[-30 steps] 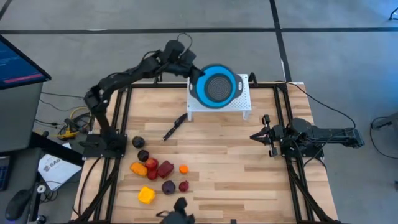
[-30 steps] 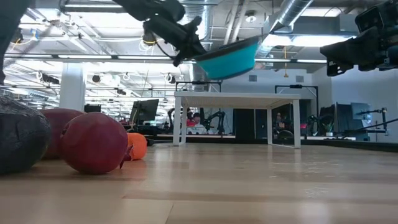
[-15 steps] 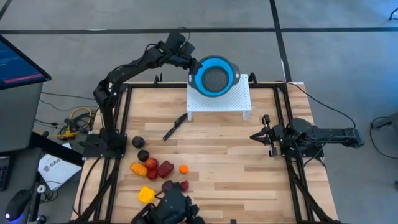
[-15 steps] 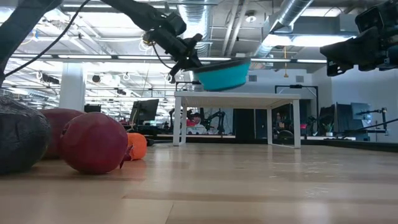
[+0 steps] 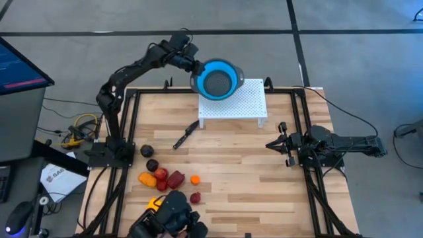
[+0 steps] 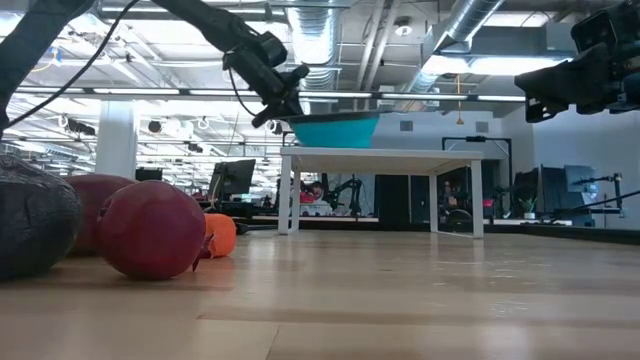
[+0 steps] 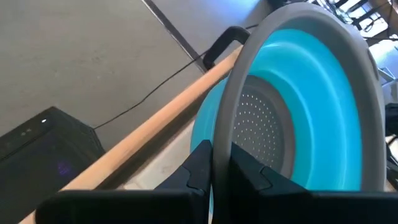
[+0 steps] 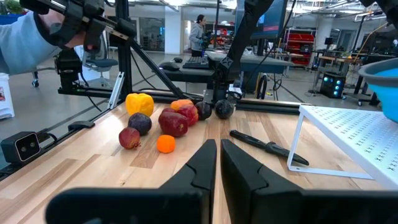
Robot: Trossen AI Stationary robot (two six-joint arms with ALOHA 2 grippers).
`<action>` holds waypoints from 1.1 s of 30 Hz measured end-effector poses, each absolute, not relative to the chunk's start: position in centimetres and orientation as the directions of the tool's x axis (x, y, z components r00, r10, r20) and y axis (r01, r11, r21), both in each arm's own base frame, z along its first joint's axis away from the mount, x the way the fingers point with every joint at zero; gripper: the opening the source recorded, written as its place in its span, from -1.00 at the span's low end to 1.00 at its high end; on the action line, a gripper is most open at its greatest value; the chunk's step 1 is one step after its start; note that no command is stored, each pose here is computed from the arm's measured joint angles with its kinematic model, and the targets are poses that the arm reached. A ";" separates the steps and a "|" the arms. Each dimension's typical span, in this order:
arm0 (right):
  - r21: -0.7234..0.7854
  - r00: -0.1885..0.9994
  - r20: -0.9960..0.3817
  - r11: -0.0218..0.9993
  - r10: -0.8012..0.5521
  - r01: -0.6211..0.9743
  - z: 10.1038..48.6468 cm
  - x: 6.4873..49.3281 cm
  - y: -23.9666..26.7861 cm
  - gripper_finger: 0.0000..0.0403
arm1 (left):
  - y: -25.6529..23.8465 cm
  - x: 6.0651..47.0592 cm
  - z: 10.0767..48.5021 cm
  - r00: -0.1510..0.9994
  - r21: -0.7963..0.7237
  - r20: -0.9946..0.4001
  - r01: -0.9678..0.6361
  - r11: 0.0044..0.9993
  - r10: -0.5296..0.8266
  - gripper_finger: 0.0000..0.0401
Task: Pick & Place Fruit
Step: Put the blue strainer bowl on the shelf
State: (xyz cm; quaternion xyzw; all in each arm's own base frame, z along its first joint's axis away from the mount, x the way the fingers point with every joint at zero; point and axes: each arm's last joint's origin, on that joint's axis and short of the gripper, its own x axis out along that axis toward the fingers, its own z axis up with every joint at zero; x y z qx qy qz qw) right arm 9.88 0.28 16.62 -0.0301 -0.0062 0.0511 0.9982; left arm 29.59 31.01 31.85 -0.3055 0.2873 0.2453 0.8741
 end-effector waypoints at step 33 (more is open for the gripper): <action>-0.061 0.995 0.009 0.993 0.102 -0.102 16.6 9.9 0.3 -0.92 | 30.3 30.6 30.8 0.702 -0.393 -0.681 -0.591 0.705 0.209 -0.73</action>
